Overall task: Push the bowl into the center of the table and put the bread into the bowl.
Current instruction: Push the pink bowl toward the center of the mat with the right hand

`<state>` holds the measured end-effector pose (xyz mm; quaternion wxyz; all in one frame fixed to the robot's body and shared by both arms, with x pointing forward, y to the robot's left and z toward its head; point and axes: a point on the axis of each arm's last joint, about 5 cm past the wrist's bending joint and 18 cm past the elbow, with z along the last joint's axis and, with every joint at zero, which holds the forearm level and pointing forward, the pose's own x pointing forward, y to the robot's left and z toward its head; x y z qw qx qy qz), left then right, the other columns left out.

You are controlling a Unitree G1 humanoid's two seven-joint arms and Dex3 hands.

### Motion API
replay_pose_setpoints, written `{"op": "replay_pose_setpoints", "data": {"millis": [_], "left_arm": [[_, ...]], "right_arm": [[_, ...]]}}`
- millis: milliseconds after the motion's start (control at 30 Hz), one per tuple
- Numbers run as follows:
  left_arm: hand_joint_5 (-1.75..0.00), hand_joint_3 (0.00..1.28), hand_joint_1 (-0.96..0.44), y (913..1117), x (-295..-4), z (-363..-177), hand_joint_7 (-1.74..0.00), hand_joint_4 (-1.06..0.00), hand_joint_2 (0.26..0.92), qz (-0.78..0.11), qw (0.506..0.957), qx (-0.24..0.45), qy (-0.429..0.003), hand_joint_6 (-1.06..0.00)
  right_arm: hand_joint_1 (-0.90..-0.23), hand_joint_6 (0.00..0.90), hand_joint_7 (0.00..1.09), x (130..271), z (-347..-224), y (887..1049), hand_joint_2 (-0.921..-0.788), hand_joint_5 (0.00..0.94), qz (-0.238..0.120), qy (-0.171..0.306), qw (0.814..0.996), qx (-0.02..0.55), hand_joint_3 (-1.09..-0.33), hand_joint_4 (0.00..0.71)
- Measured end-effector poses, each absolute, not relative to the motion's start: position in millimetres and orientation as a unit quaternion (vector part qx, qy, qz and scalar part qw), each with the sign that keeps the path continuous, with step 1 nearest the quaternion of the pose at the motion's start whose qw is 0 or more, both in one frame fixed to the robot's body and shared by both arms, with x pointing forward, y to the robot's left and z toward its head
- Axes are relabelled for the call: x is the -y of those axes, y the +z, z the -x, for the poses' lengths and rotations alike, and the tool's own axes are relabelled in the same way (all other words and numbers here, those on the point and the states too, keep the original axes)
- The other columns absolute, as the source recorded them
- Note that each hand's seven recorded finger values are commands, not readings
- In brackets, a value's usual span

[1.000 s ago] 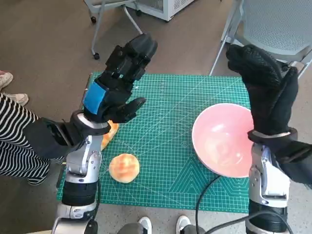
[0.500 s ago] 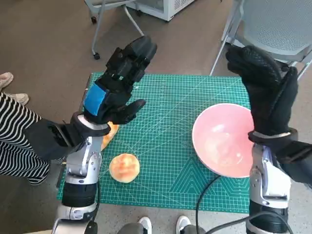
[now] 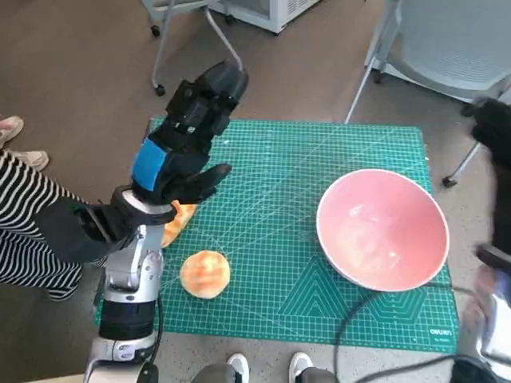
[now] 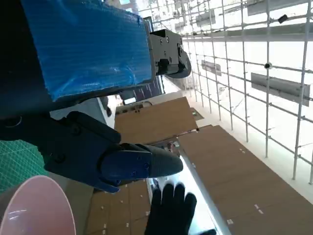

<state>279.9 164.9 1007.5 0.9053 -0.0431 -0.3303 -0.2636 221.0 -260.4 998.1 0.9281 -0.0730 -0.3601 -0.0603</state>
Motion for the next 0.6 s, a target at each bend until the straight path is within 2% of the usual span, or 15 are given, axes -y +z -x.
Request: {"op": "replay_pose_setpoints", "data": {"millis": [100,267,467,600], "left_arm": [[-0.10,0.32,-0.56,1005.6,-164.4,-280.4,-0.43,-0.01,0.921,0.045,0.905,0.330,-0.263,0.00],[-0.09,0.32,-0.56,1002.2,-164.0,-281.6,-0.44,-0.01,0.921,0.049,0.907,0.326,-0.260,0.00],[-0.09,0.32,-0.56,1001.2,-163.6,-281.8,-0.44,-0.01,0.921,0.052,0.908,0.326,-0.259,0.00],[-0.09,0.32,-0.56,1000.9,-163.6,-282.0,-0.44,-0.01,0.921,0.052,0.908,0.326,-0.258,0.00]], "right_arm": [[-0.672,0.009,0.61,272.3,-214.3,985.4,-0.921,0.003,0.086,-0.113,0.926,0.351,-0.747,0.169],[-0.674,0.001,0.59,287.8,-206.1,958.5,-0.921,0.001,0.095,-0.174,0.928,0.315,-0.771,0.166],[-0.644,-0.001,0.52,296.5,-202.7,929.0,-0.921,0.000,0.087,-0.207,0.937,0.266,-0.800,0.154],[-0.615,0.005,0.51,298.8,-204.1,908.7,-0.921,0.000,0.061,-0.222,0.947,0.225,-0.811,0.142]]}}
